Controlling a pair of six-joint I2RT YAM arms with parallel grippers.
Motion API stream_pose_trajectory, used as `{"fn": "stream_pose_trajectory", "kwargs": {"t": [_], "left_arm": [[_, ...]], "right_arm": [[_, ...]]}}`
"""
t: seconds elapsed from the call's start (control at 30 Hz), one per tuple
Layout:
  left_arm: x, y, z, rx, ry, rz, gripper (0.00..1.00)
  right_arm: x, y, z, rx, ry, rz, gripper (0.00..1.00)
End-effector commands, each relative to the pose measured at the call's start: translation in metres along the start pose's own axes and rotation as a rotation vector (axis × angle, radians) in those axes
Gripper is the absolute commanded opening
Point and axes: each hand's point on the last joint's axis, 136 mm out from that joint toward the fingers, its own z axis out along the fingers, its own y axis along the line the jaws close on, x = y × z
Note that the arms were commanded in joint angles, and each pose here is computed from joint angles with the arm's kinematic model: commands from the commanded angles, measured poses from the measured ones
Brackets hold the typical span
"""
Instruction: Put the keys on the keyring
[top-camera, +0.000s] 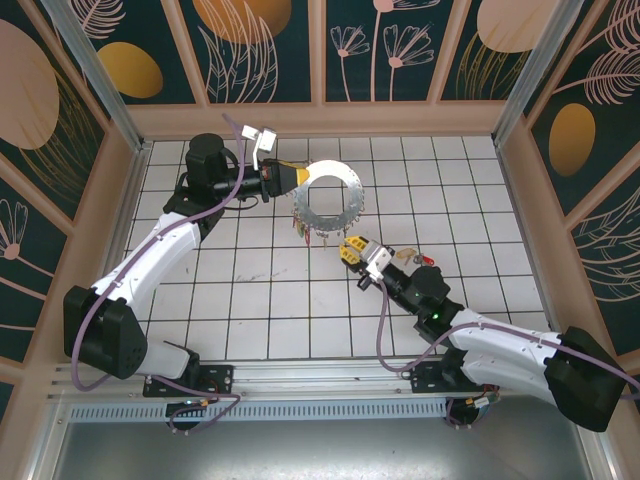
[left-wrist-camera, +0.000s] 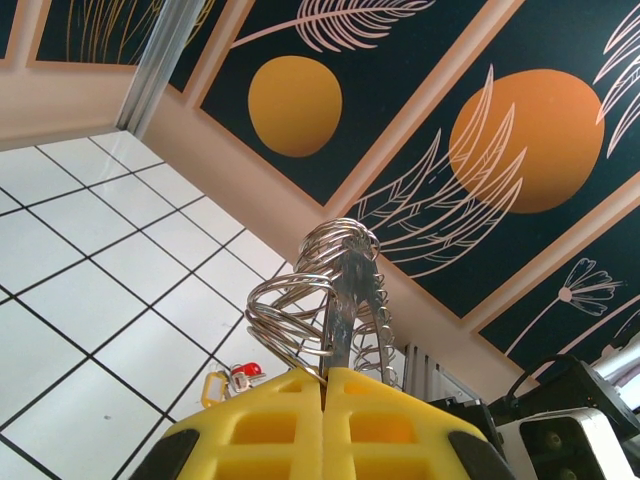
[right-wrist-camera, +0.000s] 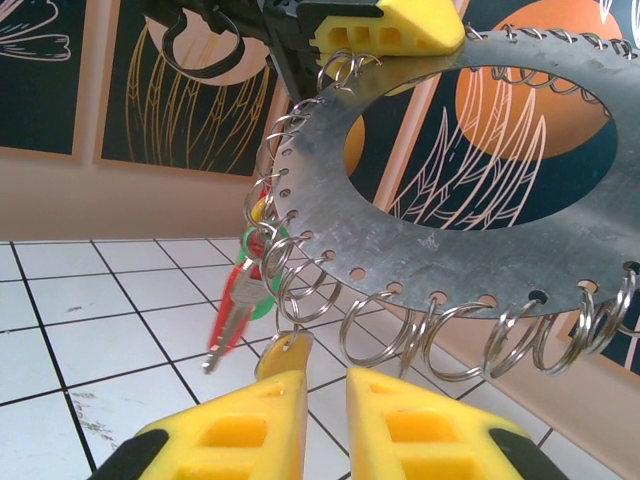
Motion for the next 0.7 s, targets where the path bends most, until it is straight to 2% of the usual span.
{"fn": "stream_pose_trajectory", "kwargs": {"t": [0.0,0.27,0.67], "left_arm": [[-0.016,-0.022,-0.005,0.033,-0.053,0.07,0.0],[-0.015,-0.023,-0.006,0.035,-0.055,0.065,0.0],[-0.018,-0.025,-0.007,0.033,-0.06,0.079,0.0]], "right_arm": [[-0.022,-0.003,0.001,0.009,-0.063,0.001,0.19],[-0.032,-0.004,0.01,0.011,-0.094,-0.002,0.19],[-0.014,-0.012,-0.001,0.069,-0.022,-0.017,0.21]]}}
